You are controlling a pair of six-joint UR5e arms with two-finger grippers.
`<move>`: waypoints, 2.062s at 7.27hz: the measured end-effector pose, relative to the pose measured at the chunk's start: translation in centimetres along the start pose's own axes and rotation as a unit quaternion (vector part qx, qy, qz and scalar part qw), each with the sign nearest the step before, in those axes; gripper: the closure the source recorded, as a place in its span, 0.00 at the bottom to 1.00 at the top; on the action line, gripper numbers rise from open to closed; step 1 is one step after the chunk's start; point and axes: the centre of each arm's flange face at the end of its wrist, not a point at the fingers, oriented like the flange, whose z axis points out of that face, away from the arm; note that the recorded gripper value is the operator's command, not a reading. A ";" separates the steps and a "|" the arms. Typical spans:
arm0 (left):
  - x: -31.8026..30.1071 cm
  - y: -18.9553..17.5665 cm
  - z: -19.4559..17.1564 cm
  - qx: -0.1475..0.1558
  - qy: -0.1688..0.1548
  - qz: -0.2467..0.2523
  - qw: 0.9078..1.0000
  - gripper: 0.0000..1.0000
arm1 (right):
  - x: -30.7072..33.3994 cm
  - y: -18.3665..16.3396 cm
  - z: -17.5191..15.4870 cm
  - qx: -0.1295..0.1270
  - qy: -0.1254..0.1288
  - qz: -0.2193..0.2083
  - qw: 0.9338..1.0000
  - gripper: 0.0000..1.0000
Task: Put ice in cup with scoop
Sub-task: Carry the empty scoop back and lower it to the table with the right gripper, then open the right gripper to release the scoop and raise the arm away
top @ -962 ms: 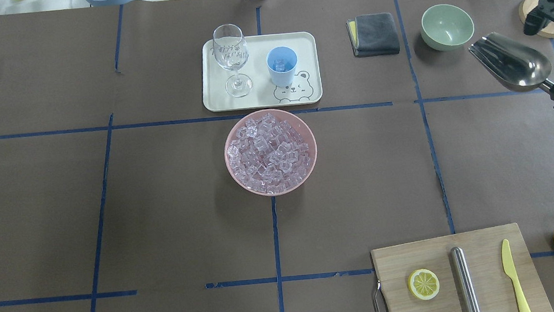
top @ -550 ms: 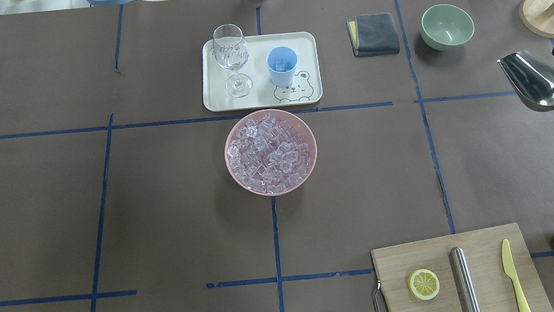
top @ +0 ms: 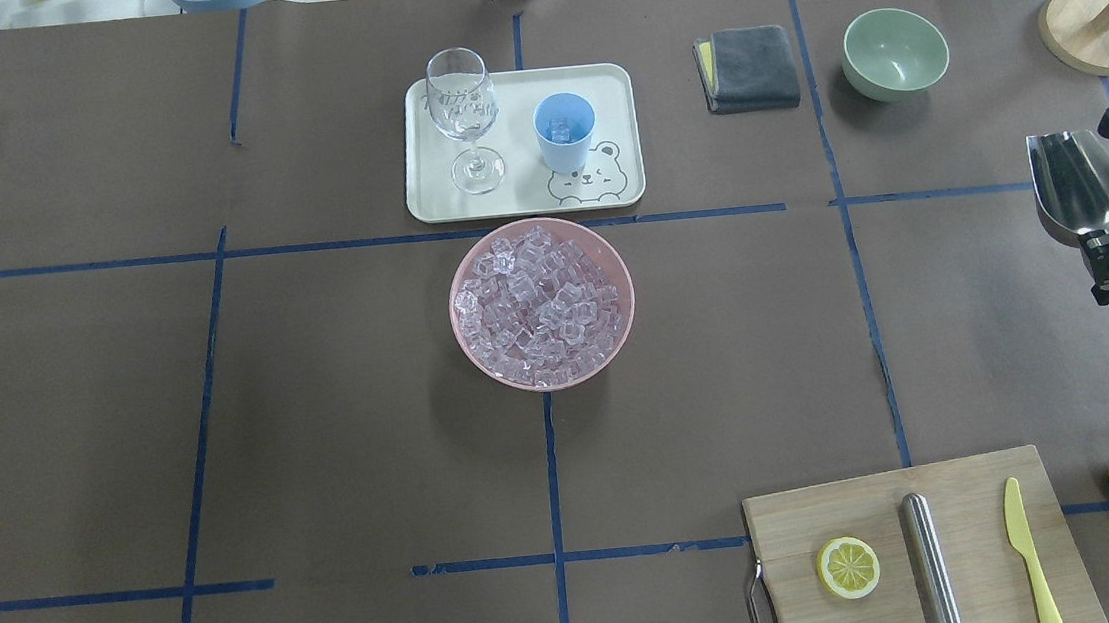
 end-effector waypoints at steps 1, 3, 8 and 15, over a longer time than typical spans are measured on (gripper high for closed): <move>0.0 -0.1 0.0 0.000 0.000 0.000 1.000 0.00 | -0.8 0.4 1.1 -0.009 0.002 -0.008 1.000 1.00; 0.0 -0.5 0.0 0.002 -0.001 0.002 1.000 0.00 | -2.7 1.1 3.6 -0.012 -0.003 -0.011 1.000 1.00; 0.1 -1.0 -0.1 0.005 -0.002 0.004 1.000 0.00 | -6.1 1.9 9.1 -0.016 -0.023 0.016 0.999 0.97; -0.2 -0.7 0.2 0.000 -0.003 -0.001 1.000 0.00 | -6.8 2.3 4.0 0.030 -0.059 0.003 0.998 0.00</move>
